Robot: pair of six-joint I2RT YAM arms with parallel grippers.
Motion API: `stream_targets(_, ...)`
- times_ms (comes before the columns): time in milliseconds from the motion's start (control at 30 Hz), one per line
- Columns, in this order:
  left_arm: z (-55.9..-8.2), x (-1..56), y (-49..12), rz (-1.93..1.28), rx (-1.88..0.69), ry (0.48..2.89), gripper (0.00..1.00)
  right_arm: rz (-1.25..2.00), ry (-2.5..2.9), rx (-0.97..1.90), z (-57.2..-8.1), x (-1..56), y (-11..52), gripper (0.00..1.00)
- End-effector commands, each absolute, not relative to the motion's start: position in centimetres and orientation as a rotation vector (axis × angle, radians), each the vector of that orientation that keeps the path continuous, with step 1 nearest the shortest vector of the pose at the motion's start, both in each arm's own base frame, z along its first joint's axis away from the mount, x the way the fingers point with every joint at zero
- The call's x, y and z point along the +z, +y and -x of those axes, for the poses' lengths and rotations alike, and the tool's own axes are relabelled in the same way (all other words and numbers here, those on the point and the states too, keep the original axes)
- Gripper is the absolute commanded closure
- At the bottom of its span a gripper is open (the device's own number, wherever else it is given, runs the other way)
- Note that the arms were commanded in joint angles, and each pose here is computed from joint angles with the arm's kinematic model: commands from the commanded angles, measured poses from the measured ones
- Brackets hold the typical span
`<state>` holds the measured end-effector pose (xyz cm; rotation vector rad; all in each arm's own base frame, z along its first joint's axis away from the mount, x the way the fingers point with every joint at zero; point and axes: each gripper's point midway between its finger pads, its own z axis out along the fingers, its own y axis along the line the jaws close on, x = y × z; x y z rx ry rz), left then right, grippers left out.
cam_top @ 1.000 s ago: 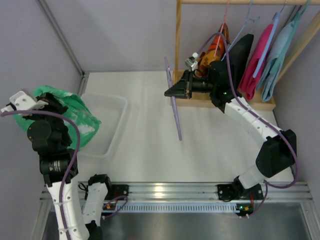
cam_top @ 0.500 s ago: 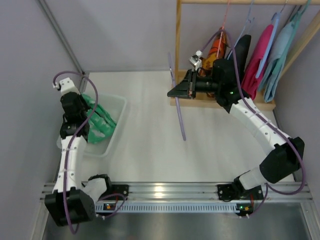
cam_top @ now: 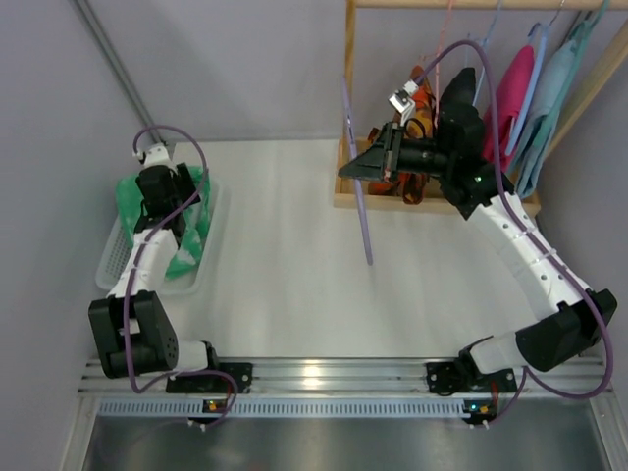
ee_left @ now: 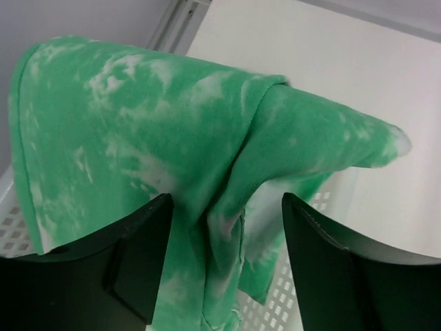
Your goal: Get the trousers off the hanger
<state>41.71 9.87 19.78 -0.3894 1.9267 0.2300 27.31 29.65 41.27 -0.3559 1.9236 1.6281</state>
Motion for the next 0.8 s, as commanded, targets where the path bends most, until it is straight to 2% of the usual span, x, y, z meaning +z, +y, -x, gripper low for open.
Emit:
stream_targets(0,-42.3,23.4,8.0,0.325,0.105,1.839,0.28,0.398,1.775,1.555,-26.9,45.6,28.2,1.0)
stream_targets(233,-38.8,32.2,1.5,0.081,-0.178,1.642,0.16,0.377,1.763,1.575,-26.0,46.8,27.9,1.0)
stream_targets(433,-32.7,39.9,-7.3,-0.273,-0.545,1.463,0.13,0.333,1.763,1.557,-25.5,47.4,27.3,1.0)
stream_targets(533,-29.9,41.3,-12.9,-0.411,-0.755,1.434,0.12,0.339,1.749,1.574,-25.3,47.7,27.4,1.0)
stream_targets(633,-26.2,42.0,-21.1,-0.566,-0.992,1.409,0.11,0.331,1.772,1.586,-25.1,47.3,27.4,1.0)
stream_targets(767,-23.9,42.5,-27.0,-0.647,-1.173,1.429,0.11,0.314,1.779,1.544,-24.4,47.1,26.6,1.0)
